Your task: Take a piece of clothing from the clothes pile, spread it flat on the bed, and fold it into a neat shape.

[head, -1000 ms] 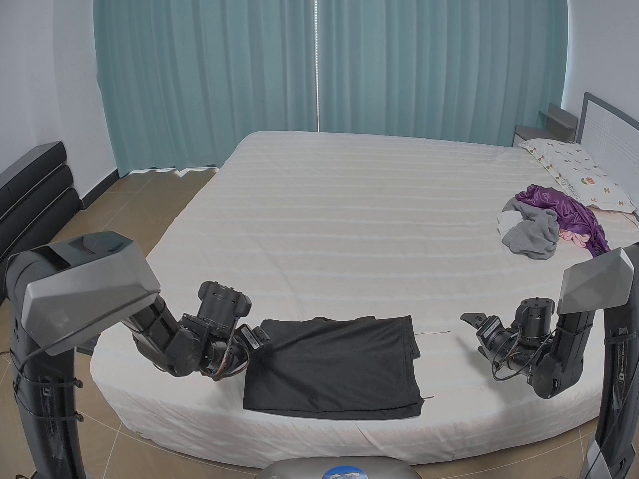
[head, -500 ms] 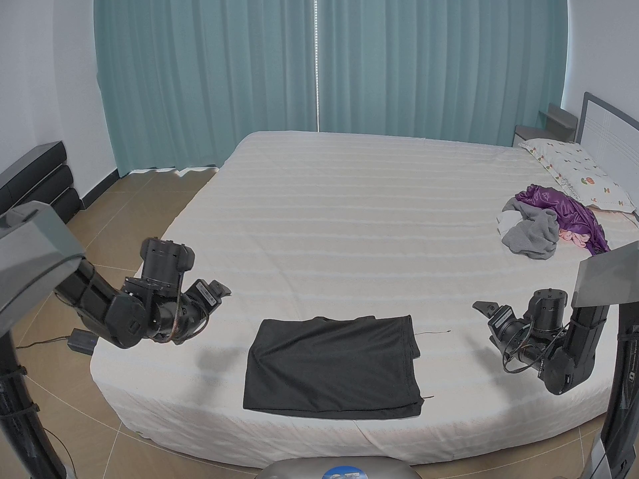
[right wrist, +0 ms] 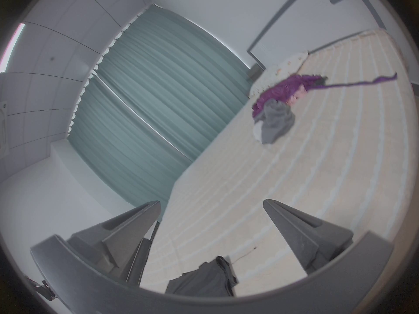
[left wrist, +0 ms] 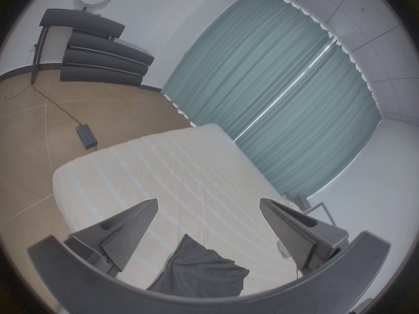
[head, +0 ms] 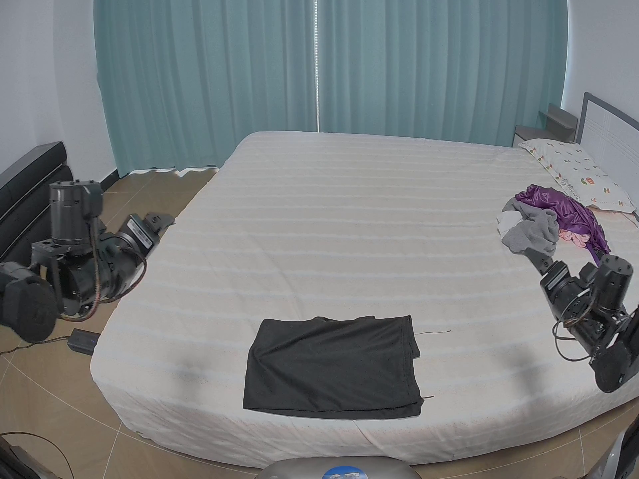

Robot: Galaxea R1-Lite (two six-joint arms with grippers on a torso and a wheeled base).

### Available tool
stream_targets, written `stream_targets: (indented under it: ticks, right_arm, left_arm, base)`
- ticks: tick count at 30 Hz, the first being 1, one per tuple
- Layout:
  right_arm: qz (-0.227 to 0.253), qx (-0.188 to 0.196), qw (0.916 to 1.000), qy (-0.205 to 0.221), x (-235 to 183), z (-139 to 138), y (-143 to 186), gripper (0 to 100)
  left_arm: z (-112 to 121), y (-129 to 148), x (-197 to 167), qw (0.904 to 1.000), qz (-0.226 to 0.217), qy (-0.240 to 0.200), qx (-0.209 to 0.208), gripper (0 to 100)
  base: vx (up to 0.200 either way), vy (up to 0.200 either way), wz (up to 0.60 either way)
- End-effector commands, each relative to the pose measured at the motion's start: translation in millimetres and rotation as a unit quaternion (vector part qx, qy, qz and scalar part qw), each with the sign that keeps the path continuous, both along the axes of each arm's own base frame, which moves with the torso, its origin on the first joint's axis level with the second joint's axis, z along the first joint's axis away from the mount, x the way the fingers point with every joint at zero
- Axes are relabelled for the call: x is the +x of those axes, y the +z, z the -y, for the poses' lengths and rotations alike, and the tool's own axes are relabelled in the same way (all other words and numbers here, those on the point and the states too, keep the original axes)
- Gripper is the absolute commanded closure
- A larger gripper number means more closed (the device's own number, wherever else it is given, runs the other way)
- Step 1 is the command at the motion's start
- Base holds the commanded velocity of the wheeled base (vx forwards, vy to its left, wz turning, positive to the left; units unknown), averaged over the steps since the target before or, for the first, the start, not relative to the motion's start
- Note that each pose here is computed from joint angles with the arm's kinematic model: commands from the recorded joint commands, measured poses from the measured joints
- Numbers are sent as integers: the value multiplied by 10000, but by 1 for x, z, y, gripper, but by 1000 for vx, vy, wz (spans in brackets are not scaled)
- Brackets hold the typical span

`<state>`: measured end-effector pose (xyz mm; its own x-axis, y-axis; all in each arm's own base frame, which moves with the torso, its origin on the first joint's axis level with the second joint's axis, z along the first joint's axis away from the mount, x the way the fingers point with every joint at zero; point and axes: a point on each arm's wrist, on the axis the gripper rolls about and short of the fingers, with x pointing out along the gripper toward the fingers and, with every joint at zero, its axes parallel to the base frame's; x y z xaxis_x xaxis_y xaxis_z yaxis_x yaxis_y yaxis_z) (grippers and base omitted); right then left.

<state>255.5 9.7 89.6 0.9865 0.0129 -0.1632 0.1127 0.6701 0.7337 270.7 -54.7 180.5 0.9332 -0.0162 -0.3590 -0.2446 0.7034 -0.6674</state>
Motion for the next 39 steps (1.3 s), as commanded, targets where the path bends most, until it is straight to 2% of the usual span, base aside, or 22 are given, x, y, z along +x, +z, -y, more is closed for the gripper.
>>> stream_targets:
  ticks: [1,3,5,6,8,13,16,19,23,24,25,26,28,31,32,33,34,36,39]
  right_arm:
    - [1239,-321,9917,-67,-91,5,64,0]
    - [1321,-461,9901,-104,-103,7,68,0]
    - [1392,-885,9861,-197,-131,10,70,0]
    - [1392,-908,9859,-196,-132,10,70,0]
    - [1604,-1332,9780,-123,-161,9,73,0]
    - [1735,-1967,9646,279,-204,8,68,0]
    - [1648,-2410,9545,611,-236,7,53,0]
    - [1543,-2705,9472,762,-255,7,44,0]
    - [1563,-3186,9314,812,-289,7,33,0]
    - [1549,-3339,9265,779,-297,7,31,0]
    - [1549,-3339,9265,779,-297,7,31,0]
    - [1524,-3422,9241,749,-300,7,34,0]
    - [1636,-3445,9218,700,-303,7,39,0]
    - [1741,-3574,9152,651,-305,7,43,0]
    - [1751,-3655,9120,629,-304,7,43,0]
    - [1762,-3815,9057,565,-303,7,42,0]
    - [1764,-3858,9040,530,-303,7,42,0]
    - [1673,-4085,8971,164,-300,9,40,0]
    - [1707,-4333,8847,-203,-297,10,38,0]
  left_arm:
    - [-21,54,-79,9925,1204,198,-14,0]
    - [-24,57,-91,9907,1331,242,150,0]
    - [-29,58,-120,9846,1570,336,697,0]
    - [-30,58,-121,9841,1582,346,726,0]
    - [-36,62,-148,9739,1871,370,1230,0]
    - [-44,65,-184,9586,2291,530,1605,0]
    - [-50,64,-211,9418,2585,688,2036,0]
    - [-54,62,-229,9314,2685,753,2339,0]
    - [-61,55,-261,9159,2758,896,2776,0]
    - [-63,52,-272,9089,2793,961,2946,0]
    - [-63,52,-272,9089,2793,961,2946,0]
    - [-65,48,-287,8994,2838,1106,3136,0]
    - [-66,44,-299,8889,2866,1288,3333,0]
    - [-65,38,-312,8780,2877,1512,3513,0]
    - [-65,36,-315,8766,2884,1547,3527,0]
    - [-65,33,-322,8714,2919,1659,3578,0]
    - [-64,32,-324,8688,2930,1705,3609,0]
    - [-62,24,-335,8576,2936,1821,3810,0]
    - [-60,14,-344,8506,3084,1603,3946,0]
  base:
    - [0,0,0]
    - [0,0,0]
    - [0,0,0]
    - [0,0,0]
    - [0,0,0]
    - [0,0,0]
    - [0,0,0]
    - [0,0,0]
    - [0,0,0]
    - [0,0,0]
    - [0,0,0]
    - [0,0,0]
    - [0,0,0]
    - [0,0,0]
    - [0,0,0]
    - [0,0,0]
    - [0,0,0]
    - [0,0,0]
    - [0,0,0]
